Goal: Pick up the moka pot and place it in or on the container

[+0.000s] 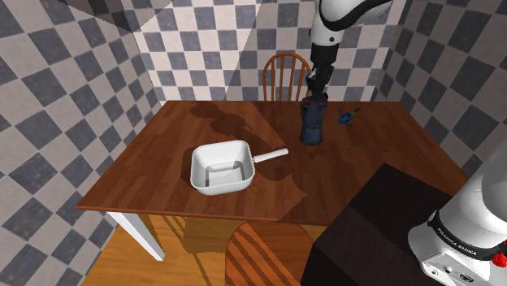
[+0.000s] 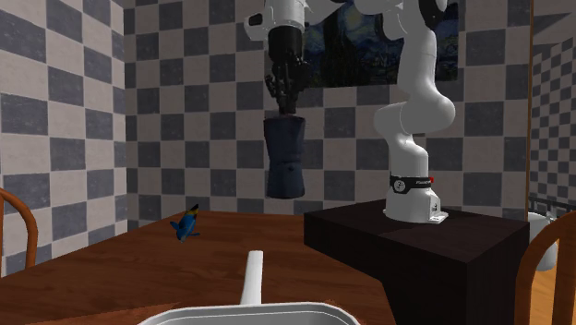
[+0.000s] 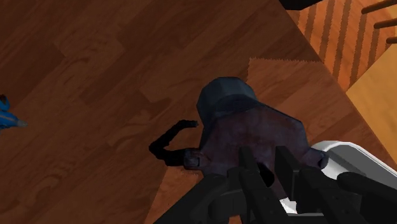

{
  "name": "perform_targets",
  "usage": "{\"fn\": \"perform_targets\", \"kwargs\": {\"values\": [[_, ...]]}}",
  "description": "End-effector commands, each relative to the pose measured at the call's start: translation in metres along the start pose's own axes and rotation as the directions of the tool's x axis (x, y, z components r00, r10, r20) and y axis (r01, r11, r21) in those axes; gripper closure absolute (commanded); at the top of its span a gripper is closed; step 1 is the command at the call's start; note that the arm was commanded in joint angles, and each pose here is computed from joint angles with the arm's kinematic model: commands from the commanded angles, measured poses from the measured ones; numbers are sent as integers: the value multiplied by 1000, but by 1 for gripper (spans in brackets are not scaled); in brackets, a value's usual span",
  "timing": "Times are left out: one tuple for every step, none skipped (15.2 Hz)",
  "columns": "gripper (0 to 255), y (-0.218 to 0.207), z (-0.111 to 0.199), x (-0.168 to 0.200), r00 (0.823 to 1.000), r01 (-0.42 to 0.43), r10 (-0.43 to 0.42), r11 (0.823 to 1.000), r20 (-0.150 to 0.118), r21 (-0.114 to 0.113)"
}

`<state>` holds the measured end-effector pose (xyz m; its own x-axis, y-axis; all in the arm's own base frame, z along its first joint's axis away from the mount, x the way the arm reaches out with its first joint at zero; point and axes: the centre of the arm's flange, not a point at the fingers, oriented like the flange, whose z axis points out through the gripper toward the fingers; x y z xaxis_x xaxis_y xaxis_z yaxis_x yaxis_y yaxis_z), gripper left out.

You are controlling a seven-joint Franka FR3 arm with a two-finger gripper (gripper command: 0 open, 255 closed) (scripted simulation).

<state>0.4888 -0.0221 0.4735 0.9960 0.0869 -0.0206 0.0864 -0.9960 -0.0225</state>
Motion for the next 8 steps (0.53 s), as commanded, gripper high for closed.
{"fn": "perform_targets", "kwargs": {"values": [[255, -20, -6, 19, 1000, -1, 1, 1000, -1, 1], [255, -29, -10, 28, 1000, -1, 1, 1000, -1, 1], [255, -38, -13, 37, 1000, -1, 1, 1000, -1, 1], [255, -47, -16, 47, 1000, -1, 1, 1000, -1, 1], [255, -55, -20, 56, 1000, -1, 1, 1000, -1, 1], [255, -64, -23, 65, 1000, -1, 1, 1000, -1, 1], [255, -73, -27, 74, 1000, -1, 1, 1000, -1, 1], [255, -82, -30, 83, 1000, -1, 1, 1000, -1, 1]]}}
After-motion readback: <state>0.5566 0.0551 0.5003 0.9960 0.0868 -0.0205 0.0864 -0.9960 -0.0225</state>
